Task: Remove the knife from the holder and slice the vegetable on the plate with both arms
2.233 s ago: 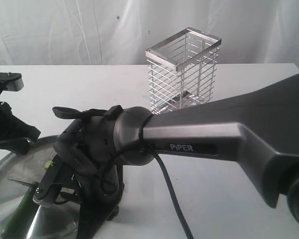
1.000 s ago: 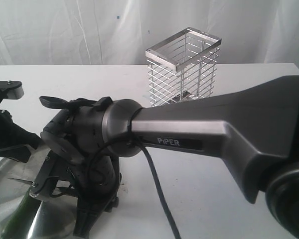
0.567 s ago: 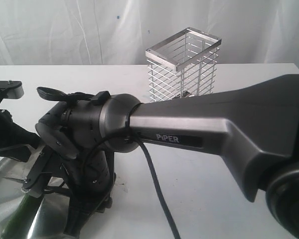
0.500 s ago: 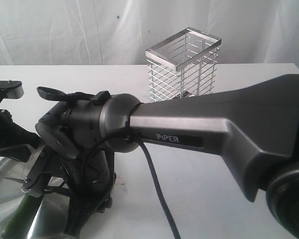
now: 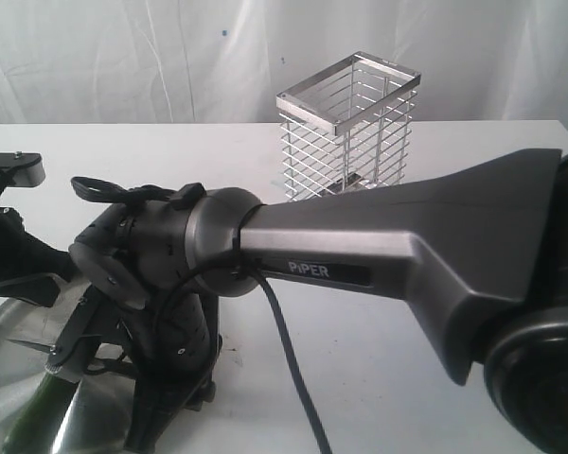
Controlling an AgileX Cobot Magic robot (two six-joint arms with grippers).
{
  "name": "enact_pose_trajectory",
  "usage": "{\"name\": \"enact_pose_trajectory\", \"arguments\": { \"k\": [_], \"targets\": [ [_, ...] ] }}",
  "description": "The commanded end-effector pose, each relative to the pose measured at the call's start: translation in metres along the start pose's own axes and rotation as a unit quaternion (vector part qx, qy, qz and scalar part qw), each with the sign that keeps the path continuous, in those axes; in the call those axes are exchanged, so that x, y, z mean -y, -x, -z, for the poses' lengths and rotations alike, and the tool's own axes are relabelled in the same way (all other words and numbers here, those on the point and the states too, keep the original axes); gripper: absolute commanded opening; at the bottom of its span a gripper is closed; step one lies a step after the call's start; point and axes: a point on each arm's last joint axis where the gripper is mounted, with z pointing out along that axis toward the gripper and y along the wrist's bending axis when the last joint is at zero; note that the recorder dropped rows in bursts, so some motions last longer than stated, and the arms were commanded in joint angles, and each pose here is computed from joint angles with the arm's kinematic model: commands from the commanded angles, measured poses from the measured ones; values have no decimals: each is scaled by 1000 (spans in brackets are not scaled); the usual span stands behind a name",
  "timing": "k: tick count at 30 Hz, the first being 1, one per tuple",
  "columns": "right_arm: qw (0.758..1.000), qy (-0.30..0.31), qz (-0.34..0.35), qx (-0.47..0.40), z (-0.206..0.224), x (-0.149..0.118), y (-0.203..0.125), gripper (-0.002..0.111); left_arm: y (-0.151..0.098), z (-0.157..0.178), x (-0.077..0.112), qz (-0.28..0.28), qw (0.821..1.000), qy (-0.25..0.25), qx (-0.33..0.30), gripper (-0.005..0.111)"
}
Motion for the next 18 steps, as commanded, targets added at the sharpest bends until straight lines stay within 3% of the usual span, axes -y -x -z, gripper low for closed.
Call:
{"name": "enact_pose_trajectory", "arguments": {
  "k": [1, 13, 18],
  "targets": [
    [1000, 11, 8, 0, 4, -2, 0, 0, -3, 1, 2, 5, 1000, -7, -3, 0],
    [1000, 9, 13, 2, 4, -2, 0, 0, -4, 0, 2, -4, 1000, -9, -9, 0],
    [1000, 11, 16, -4, 4, -2, -1, 0, -18, -12, -1, 5, 1000, 0, -14, 0]
  ]
}}
